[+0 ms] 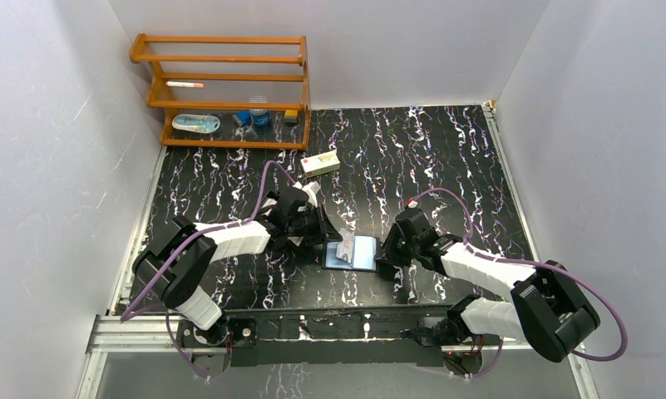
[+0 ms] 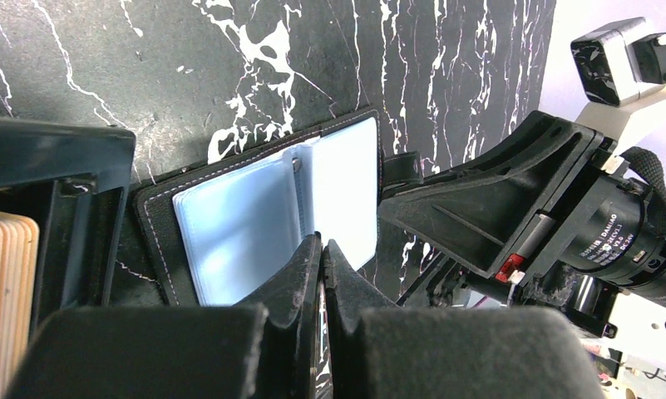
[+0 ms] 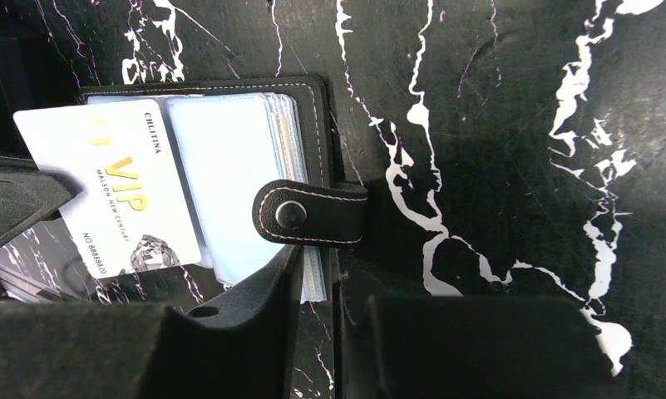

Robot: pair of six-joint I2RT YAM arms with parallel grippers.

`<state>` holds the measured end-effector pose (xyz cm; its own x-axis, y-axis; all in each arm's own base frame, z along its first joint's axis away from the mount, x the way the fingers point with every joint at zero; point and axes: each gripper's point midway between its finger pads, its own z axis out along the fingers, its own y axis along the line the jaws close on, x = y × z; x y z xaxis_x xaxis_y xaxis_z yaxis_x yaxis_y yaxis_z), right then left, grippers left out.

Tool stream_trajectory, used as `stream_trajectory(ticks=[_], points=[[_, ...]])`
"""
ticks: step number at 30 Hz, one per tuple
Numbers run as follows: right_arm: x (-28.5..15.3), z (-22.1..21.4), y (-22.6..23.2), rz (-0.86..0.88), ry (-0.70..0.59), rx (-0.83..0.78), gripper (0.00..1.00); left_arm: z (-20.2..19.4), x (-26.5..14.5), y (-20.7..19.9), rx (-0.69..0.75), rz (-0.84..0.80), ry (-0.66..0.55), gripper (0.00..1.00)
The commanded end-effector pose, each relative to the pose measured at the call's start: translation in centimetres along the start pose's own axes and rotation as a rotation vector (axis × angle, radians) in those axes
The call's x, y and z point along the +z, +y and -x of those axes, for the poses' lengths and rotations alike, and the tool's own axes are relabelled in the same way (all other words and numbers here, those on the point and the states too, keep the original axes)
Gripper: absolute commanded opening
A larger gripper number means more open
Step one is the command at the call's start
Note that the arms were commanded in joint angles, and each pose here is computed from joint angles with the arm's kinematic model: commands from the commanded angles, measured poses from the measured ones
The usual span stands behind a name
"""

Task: Put the credit cards into the card holder
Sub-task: Insert the credit card into the card holder.

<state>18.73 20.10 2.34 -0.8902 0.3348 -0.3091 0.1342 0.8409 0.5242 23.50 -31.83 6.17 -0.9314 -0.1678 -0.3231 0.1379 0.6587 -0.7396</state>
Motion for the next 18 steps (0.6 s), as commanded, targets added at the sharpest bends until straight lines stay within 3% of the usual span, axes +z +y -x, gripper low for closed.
stream_trajectory(ticks=[1,18], points=[[0.4,-0.5,-1.2,-0.032,0.002,-0.001,0.25,0.0,0.2,-0.1,0.006,-0.009,-0.020,0.00],[0.3,-0.4,-1.2,-0.029,-0.009,0.001,0.26,-1.5,0.5,1.6,-0.040,0.086,0.007,0.00]])
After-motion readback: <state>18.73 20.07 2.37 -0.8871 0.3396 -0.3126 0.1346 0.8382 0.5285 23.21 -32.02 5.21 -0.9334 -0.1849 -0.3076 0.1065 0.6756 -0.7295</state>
